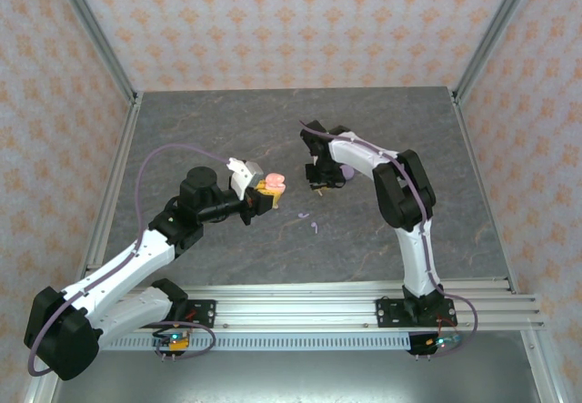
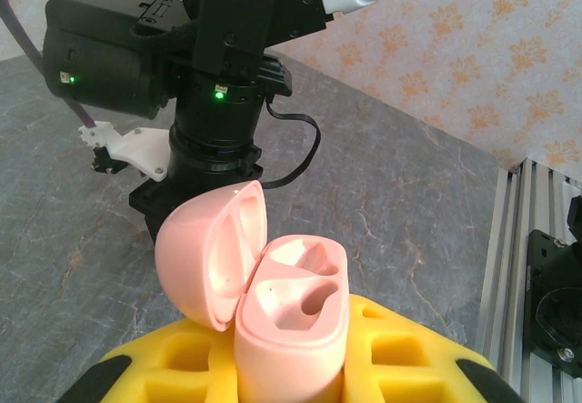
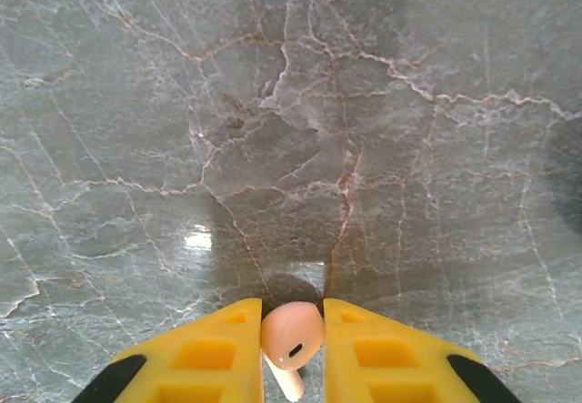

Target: Insert the wireless bluetooth earbuds into the charging case

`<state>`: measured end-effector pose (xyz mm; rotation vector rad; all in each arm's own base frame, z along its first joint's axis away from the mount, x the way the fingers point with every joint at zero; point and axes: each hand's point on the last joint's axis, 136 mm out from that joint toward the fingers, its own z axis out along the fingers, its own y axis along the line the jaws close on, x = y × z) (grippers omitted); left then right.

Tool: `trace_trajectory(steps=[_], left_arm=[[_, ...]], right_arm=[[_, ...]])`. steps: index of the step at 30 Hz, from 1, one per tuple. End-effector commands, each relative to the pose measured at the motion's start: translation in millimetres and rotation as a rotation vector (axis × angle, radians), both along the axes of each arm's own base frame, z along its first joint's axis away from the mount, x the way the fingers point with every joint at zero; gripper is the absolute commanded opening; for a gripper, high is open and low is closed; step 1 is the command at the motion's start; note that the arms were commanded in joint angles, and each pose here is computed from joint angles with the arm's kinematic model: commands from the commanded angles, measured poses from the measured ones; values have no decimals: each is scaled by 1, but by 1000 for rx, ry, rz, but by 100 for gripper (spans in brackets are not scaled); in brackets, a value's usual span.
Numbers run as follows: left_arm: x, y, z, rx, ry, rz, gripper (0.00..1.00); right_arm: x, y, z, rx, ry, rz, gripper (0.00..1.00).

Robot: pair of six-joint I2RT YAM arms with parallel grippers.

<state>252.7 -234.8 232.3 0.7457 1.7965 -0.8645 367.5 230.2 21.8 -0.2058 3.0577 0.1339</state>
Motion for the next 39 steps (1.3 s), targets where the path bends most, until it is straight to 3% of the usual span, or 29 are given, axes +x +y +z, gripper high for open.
trace_trajectory(steps=[1, 23, 39], left_arm=[[5, 0, 4, -13, 1, 31, 5], [57, -4, -22, -85, 7, 221, 6], [65, -15, -20, -120, 3, 186, 5]], right_arm=[[0, -8, 0, -13, -34, -27, 19], [-3, 21, 109, 489, -354, -39, 18], [-23, 42, 225, 816, -542, 36, 18]])
